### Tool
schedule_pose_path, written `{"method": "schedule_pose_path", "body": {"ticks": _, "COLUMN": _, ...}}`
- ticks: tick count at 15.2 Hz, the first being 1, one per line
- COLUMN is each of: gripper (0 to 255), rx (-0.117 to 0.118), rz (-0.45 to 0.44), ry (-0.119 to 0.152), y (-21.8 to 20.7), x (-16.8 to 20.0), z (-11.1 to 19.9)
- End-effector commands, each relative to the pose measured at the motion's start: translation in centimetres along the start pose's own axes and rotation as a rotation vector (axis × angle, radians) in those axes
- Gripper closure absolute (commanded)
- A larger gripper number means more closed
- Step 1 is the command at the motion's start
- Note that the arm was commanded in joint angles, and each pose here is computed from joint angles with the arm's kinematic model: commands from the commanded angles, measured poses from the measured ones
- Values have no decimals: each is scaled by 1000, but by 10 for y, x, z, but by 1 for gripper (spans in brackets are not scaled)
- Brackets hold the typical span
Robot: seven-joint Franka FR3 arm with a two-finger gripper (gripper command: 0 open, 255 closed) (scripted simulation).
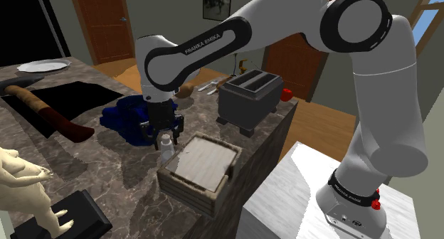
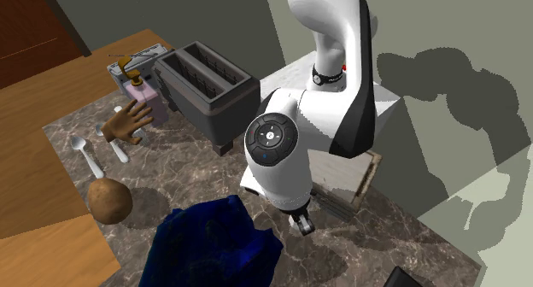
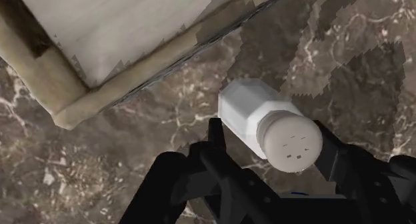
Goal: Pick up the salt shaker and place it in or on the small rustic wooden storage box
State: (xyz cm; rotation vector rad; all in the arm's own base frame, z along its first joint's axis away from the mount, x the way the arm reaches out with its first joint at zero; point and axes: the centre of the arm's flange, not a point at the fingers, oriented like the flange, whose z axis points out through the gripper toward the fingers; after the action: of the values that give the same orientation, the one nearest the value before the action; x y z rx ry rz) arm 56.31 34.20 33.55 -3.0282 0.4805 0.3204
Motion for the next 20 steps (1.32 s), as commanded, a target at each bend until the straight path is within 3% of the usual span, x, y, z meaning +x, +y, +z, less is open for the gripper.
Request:
{"method": "schedule_pose_path", "body": {"ticks": 1, "gripper": 255, "rx": 0, "rz": 0, "ry": 0, "y": 0, "x": 0, "z": 0}}
{"method": "schedule_pose_path", "body": {"ticks": 9, "gripper": 255, "rx": 0, "rz": 0, "ry": 0, "y": 0, "x": 0, "z": 0}}
{"method": "schedule_pose_path", "body": {"ticks": 20, "gripper": 255, "rx": 0, "rz": 0, "ry": 0, "y": -1, "x": -12, "z": -57}}
